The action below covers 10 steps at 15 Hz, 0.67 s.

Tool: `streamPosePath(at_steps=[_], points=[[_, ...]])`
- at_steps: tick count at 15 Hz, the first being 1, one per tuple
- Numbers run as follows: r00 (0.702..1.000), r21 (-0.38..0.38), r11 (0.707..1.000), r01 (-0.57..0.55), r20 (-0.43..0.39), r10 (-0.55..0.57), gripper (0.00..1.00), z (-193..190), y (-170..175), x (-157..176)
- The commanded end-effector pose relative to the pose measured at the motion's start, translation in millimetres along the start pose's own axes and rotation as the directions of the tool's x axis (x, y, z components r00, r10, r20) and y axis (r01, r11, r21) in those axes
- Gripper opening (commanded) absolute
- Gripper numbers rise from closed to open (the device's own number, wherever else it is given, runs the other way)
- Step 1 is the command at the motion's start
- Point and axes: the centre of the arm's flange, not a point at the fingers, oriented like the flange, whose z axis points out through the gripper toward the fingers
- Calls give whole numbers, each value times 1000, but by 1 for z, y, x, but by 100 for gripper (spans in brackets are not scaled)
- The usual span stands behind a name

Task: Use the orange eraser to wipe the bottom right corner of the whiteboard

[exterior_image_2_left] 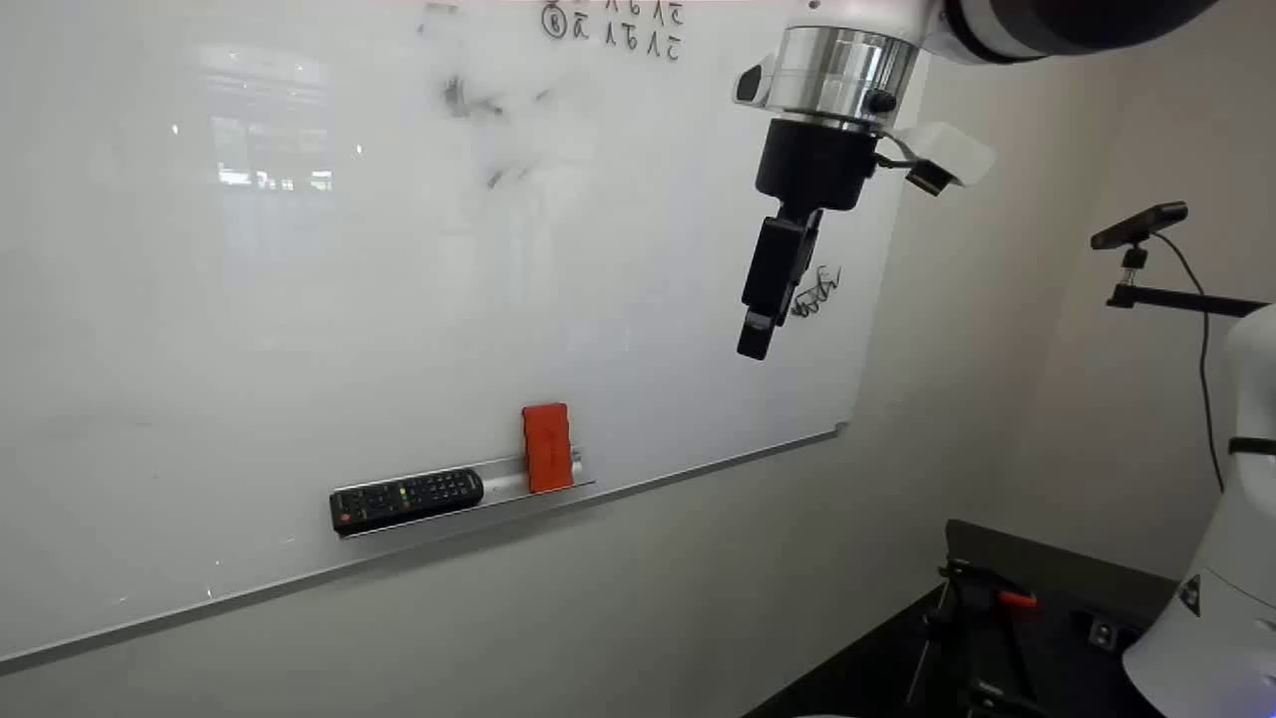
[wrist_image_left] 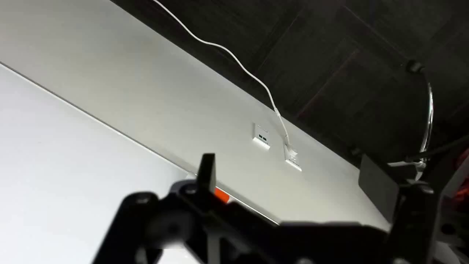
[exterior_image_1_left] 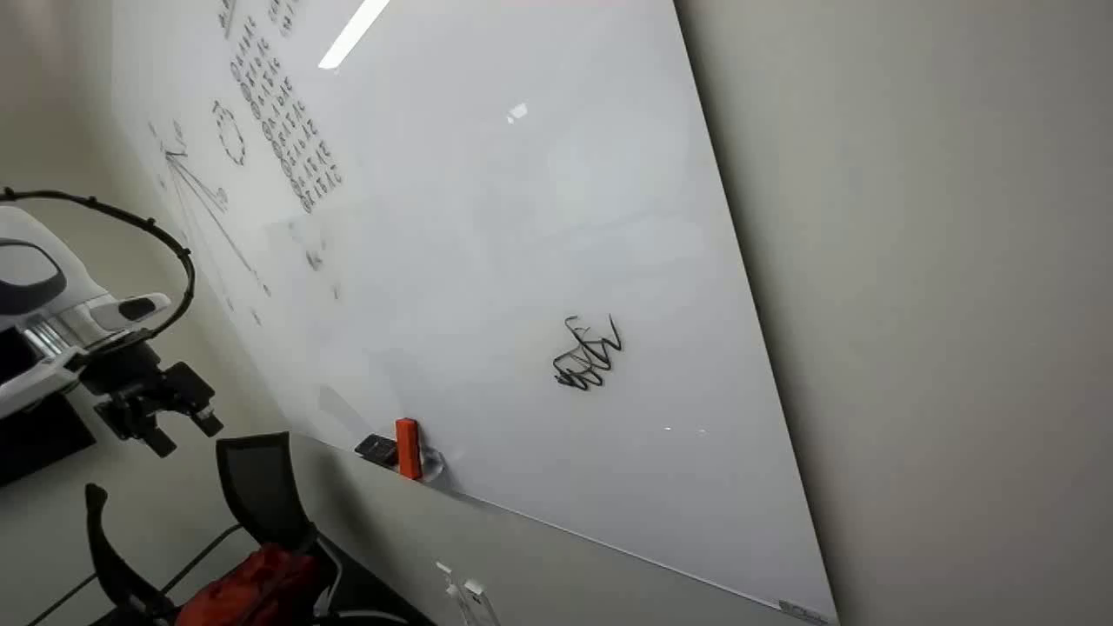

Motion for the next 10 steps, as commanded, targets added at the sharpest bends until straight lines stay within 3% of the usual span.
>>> streamPosePath(at_steps=[1, 5, 10], points=[[1000, 0, 1000, 0, 0, 0, 100, 0, 0, 0], [1000, 0, 1000, 0, 0, 0, 100, 0, 0, 0], [983, -69, 997, 19, -179, -31, 100, 33, 5, 20]])
